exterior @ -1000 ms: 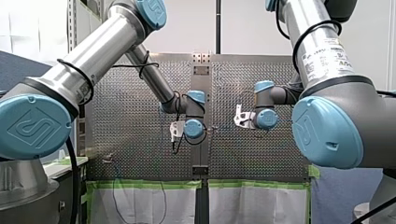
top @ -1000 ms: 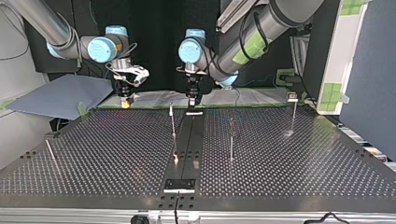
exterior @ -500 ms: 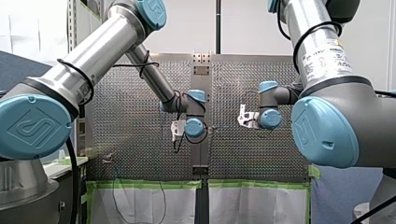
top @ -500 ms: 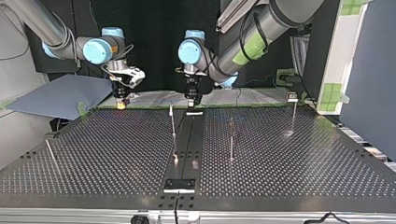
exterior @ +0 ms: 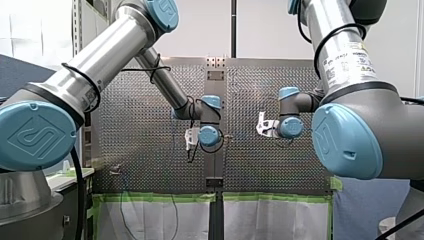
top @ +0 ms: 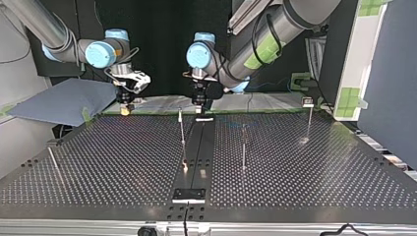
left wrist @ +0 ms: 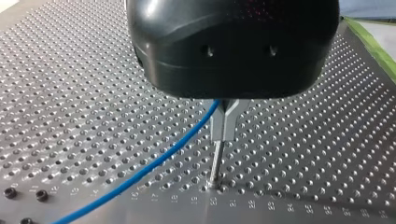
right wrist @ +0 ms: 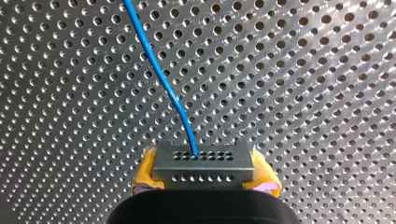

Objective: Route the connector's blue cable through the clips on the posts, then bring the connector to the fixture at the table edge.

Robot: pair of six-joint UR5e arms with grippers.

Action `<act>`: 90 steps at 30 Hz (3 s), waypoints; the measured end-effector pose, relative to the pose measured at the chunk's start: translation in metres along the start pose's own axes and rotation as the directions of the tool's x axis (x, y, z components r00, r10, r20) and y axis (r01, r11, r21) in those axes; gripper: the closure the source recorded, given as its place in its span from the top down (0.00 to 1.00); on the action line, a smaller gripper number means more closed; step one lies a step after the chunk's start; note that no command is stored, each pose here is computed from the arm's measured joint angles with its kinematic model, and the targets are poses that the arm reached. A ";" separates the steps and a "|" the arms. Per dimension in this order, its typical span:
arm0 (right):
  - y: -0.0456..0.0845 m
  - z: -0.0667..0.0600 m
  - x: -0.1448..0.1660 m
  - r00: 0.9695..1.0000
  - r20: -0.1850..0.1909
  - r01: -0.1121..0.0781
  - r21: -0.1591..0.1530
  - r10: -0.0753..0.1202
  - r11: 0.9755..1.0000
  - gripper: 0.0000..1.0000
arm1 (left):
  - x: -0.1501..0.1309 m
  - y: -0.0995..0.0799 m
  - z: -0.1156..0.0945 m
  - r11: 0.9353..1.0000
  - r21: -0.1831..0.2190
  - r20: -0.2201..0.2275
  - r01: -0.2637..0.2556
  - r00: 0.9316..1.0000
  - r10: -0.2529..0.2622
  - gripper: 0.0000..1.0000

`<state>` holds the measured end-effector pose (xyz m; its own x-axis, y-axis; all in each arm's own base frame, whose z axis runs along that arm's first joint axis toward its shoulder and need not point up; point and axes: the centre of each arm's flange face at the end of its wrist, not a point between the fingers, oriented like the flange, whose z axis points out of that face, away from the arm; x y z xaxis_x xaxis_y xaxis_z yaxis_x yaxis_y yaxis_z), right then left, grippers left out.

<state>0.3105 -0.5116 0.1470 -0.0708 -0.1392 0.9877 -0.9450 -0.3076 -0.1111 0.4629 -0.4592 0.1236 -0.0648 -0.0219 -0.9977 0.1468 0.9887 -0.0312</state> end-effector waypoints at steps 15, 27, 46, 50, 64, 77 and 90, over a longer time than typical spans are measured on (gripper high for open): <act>0.003 0.000 0.000 1.000 0.005 -0.005 -0.005 0.005 1.000 0.00 | 0.018 -0.014 -0.010 1.000 0.017 -0.027 -0.005 1.000 0.005 0.02; 0.004 0.001 -0.013 1.000 0.022 -0.002 -0.006 0.002 1.000 0.00 | 0.015 -0.011 0.001 1.000 0.007 -0.017 0.005 1.000 -0.005 0.02; 0.015 0.008 -0.015 1.000 0.006 -0.008 -0.015 0.008 1.000 0.00 | 0.028 -0.014 0.026 1.000 0.001 -0.035 0.004 0.999 -0.004 0.02; 0.016 0.009 -0.015 1.000 0.003 -0.009 -0.016 0.009 1.000 0.00 | 0.022 -0.014 0.034 1.000 -0.006 -0.032 0.008 0.999 -0.008 0.02; 0.028 0.016 -0.009 1.000 -0.010 -0.011 -0.027 0.010 1.000 0.00 | -0.001 -0.003 0.063 0.999 -0.032 -0.029 0.002 1.000 -0.003 0.02; 0.032 0.022 -0.003 1.000 -0.025 -0.011 -0.029 0.010 1.000 0.00 | -0.006 0.004 0.070 0.999 -0.043 -0.030 -0.007 1.000 0.006 0.07; 0.031 0.022 -0.004 1.000 -0.024 -0.011 -0.021 0.010 1.000 0.00 | -0.003 0.001 0.064 0.999 -0.026 -0.070 -0.020 0.997 0.018 0.22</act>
<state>0.2886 -0.5417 0.1366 -0.0880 -0.1202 0.9888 -0.9507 -0.2862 -0.1194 0.5260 -0.4676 0.1224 -0.1312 0.0067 -0.9913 0.1220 0.9925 -0.0095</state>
